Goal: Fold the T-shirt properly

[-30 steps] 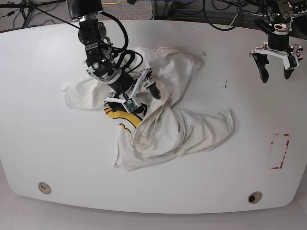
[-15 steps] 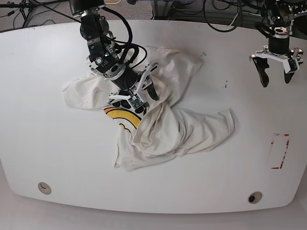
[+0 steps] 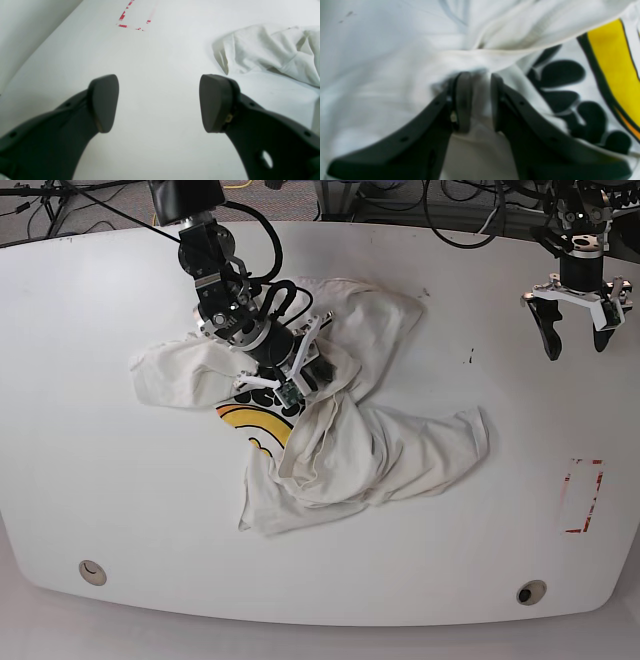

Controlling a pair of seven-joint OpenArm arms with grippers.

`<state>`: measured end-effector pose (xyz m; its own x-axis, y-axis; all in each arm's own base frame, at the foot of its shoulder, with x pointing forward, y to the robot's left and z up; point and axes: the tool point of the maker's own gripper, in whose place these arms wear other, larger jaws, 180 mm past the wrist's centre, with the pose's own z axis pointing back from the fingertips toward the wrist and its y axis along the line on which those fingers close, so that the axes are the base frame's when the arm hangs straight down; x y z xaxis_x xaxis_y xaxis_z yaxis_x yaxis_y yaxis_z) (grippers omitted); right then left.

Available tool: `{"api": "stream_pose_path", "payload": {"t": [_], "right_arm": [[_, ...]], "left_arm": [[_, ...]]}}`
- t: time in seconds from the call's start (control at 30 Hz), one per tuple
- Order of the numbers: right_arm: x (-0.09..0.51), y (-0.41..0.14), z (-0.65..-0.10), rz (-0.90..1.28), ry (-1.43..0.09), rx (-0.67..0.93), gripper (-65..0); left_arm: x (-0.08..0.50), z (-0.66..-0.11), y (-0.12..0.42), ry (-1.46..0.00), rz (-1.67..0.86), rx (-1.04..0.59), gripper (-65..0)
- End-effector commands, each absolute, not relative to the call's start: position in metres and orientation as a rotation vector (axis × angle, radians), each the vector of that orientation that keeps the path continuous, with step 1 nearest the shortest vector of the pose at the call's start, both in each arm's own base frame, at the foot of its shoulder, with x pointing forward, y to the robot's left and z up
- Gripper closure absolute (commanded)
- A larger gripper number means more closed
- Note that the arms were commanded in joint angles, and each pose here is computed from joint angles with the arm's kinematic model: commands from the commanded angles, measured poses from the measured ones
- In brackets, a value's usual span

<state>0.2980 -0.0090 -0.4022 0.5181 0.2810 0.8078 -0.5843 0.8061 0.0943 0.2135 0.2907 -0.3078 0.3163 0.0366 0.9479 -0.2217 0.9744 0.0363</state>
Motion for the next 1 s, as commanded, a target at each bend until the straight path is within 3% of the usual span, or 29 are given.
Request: {"api": "stream_pose_path", "payload": {"t": [0.0, 0.2, 0.4, 0.53, 0.97], "right_arm": [[0.315, -0.017, -0.393, 0.519, -0.93, 0.369, -14.6], [0.32, -0.034, -0.408, 0.488, -0.898, 0.349, -13.7], [0.325, -0.054, -0.417, 0.495, -0.883, 0.319, -2.9], [0.33, -0.056, -0.417, 0.495, -0.892, 0.316, -0.4], [0.341, -0.045, -0.389, 0.522, -0.984, 0.301, -0.9]], "left_arm": [[0.216, -0.296, 0.293, -1.284, 0.162, 0.182, -47.1], [0.216, -0.296, 0.293, -1.284, 0.167, 0.183, -47.0], [0.216, -0.295, 0.293, -1.294, 0.175, 0.184, -46.8], [0.216, -0.296, 0.292, -1.292, 0.179, 0.183, -46.8], [0.217, -0.296, 0.292, -1.293, 0.179, 0.182, -46.6]]}}
